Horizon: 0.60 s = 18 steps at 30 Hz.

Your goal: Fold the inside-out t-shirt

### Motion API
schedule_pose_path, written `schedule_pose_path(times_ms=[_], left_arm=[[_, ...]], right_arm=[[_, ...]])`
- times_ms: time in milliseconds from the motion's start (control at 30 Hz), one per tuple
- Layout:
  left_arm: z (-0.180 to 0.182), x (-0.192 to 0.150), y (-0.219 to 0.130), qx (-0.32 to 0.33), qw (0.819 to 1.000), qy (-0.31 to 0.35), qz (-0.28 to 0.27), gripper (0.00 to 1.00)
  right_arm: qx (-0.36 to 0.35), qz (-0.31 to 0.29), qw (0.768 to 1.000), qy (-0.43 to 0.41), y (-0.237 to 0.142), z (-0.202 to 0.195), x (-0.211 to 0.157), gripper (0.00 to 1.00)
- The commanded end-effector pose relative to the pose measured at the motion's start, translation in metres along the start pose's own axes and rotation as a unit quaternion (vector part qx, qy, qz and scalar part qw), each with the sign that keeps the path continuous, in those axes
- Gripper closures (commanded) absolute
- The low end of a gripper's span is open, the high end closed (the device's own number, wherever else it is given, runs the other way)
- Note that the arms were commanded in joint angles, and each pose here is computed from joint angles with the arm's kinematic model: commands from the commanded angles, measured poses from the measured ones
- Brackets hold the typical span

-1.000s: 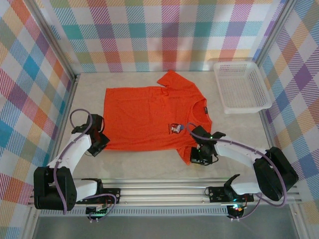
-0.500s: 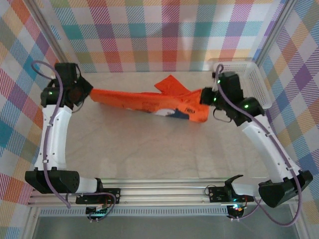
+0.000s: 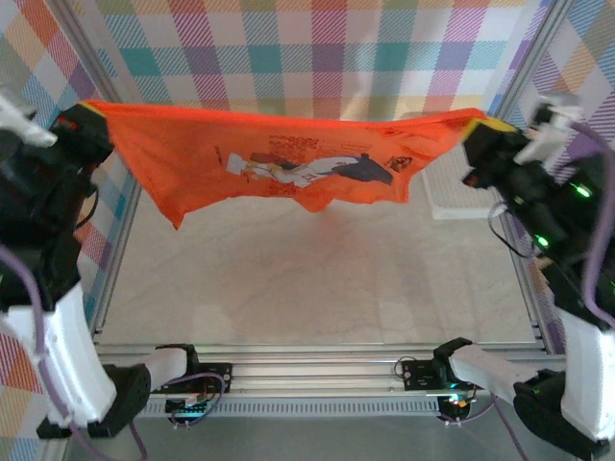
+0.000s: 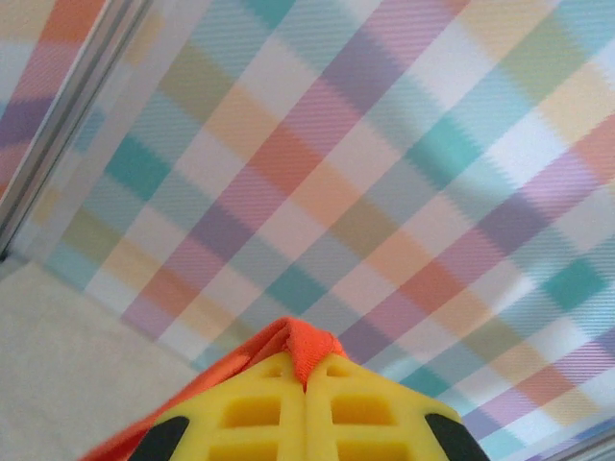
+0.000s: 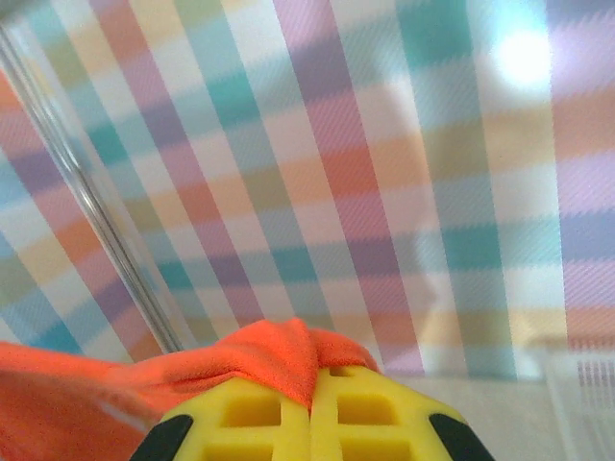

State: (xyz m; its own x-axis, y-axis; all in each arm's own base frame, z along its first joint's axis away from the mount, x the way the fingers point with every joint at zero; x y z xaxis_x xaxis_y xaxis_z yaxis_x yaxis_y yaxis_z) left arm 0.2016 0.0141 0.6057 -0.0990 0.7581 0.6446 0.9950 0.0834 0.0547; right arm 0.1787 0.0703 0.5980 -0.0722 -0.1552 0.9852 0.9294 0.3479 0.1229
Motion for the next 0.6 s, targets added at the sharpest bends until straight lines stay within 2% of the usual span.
schedule_pose_path(times_ms=[0,67,167,367,567], left_arm=[[-0.023,0.032,-0.038,-0.049,0.995,0.022,-0.08,1.0],[-0.025,0.036,-0.047,-0.053,0.994,0.027,-0.09,1.0],[-0.019,0.032,-0.036,-0.039,0.995,0.034,-0.083,1.0],[0.023,-0.014,0.049,0.026,0.999,0.037,0.001,1.0],[0.106,-0.092,0.146,0.111,0.989,0.036,0.092,1.0]], right_arm=[[-0.017,-0.073,0.997,-0.023,-0.03,-0.004,0.037,1.0],[-0.027,-0.086,0.995,-0.036,-0.035,-0.006,0.048,1.0],[-0.041,-0.08,0.994,-0.057,-0.022,-0.009,0.051,1.0],[-0.088,-0.013,0.99,-0.107,0.059,-0.02,0.017,1.0],[-0.112,0.072,0.983,-0.13,0.153,-0.038,-0.057,1.0]])
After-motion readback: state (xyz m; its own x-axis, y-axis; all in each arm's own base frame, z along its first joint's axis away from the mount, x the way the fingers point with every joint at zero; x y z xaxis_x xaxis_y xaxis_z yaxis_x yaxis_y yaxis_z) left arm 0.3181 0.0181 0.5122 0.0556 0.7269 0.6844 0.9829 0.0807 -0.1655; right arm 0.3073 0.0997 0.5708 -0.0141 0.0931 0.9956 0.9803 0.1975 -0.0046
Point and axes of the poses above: each hand's point on the last joint's axis, 136 mm out from that joint toward the fingers, its own y axis out along the fingers, its own z axis along the line the jaws close on, x = y × z, the point moved 3 cm from there along -y, back along the fingers, and after that the axes turned 9 degrees about -y, right-handed, at the moved point
